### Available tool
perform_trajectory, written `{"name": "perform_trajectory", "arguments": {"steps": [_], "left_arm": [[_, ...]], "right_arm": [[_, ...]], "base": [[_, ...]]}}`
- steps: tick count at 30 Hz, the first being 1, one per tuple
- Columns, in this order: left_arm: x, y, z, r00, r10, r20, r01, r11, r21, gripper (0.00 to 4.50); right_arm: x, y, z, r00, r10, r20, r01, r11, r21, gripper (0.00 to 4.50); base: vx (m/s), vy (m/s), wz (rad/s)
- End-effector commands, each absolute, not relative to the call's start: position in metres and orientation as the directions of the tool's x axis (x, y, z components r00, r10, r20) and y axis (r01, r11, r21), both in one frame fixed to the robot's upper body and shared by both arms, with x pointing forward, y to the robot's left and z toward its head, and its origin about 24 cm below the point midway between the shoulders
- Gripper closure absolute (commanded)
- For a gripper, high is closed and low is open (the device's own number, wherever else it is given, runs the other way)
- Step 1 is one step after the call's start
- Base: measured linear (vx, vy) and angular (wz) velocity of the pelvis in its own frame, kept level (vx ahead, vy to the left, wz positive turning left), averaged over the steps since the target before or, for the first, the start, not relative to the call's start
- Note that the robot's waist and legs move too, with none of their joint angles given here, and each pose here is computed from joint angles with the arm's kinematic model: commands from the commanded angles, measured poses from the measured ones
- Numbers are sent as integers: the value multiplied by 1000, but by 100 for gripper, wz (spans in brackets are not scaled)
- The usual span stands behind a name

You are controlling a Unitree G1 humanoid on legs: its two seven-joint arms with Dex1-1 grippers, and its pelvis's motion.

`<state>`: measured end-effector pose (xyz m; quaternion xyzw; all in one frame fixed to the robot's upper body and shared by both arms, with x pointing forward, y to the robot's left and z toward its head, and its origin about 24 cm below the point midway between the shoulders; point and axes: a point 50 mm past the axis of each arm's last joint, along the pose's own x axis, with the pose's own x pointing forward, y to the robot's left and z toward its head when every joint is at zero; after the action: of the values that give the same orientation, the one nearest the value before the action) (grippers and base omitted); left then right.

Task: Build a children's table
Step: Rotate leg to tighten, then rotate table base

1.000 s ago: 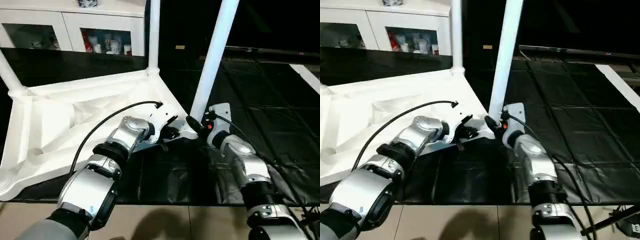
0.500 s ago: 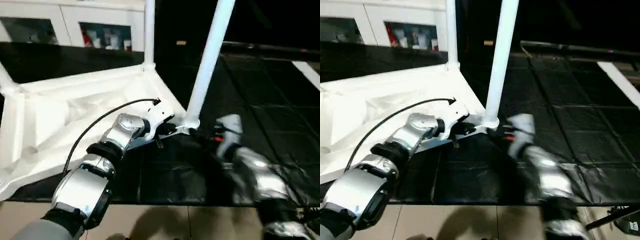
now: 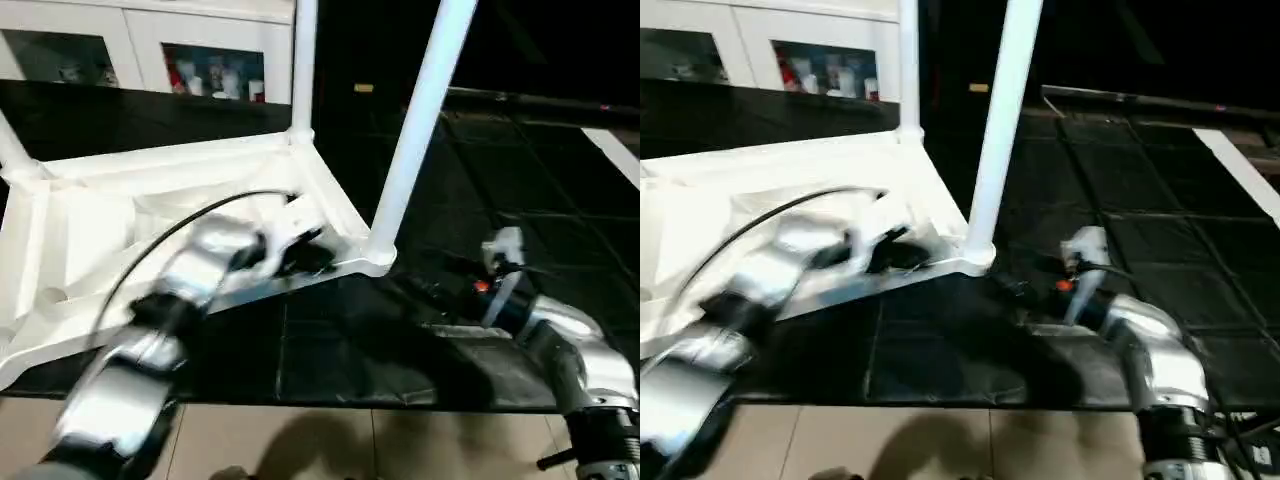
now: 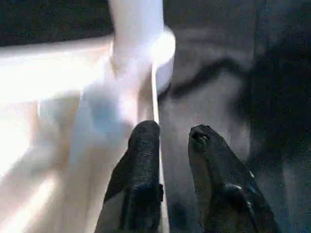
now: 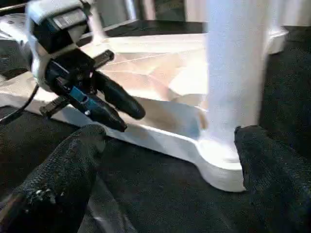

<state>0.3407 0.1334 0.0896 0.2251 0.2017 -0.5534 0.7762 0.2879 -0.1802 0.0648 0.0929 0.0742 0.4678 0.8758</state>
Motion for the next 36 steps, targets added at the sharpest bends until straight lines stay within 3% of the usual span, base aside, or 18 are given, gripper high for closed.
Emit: {"name": "perform_trajectory", "arguments": {"steps": [1,4,5,11,19,26,30,32,36], "left_arm": [[334,140,101,298,-746,-596,954,257,155,307],[311,170,102,285,-662,-693,954,263,141,298],[307,177,102,292,-636,-714,951,271,147,272],[294,198,106,370,-533,-761,920,325,220,220],[293,209,109,489,-404,-773,861,366,354,164],[302,215,112,609,-348,-713,781,420,462,153],[304,219,111,628,-326,-707,765,425,484,153],[306,223,110,651,-295,-700,745,424,514,153],[310,226,110,683,-272,-678,715,436,546,153]], "right_arm": [[288,-171,74,503,864,-14,-839,492,233,0],[291,-144,80,430,902,21,-885,417,205,0],[293,-136,81,422,906,32,-892,409,195,0],[314,-86,76,441,896,-44,-893,443,75,0],[348,-47,76,623,772,-127,-778,629,10,0],[371,-51,75,824,542,-166,-552,834,-21,0],[376,-59,71,878,442,-184,-459,886,-60,0],[380,-72,65,922,324,-211,-347,934,-81,0],[383,-82,63,941,260,-218,-287,952,-105,0]], "base": [[0,0,0],[0,0,0],[0,0,0],[0,0,0],[0,0,0],[0,0,0],[0,0,0],[0,0,0],[0,0,0]]}}
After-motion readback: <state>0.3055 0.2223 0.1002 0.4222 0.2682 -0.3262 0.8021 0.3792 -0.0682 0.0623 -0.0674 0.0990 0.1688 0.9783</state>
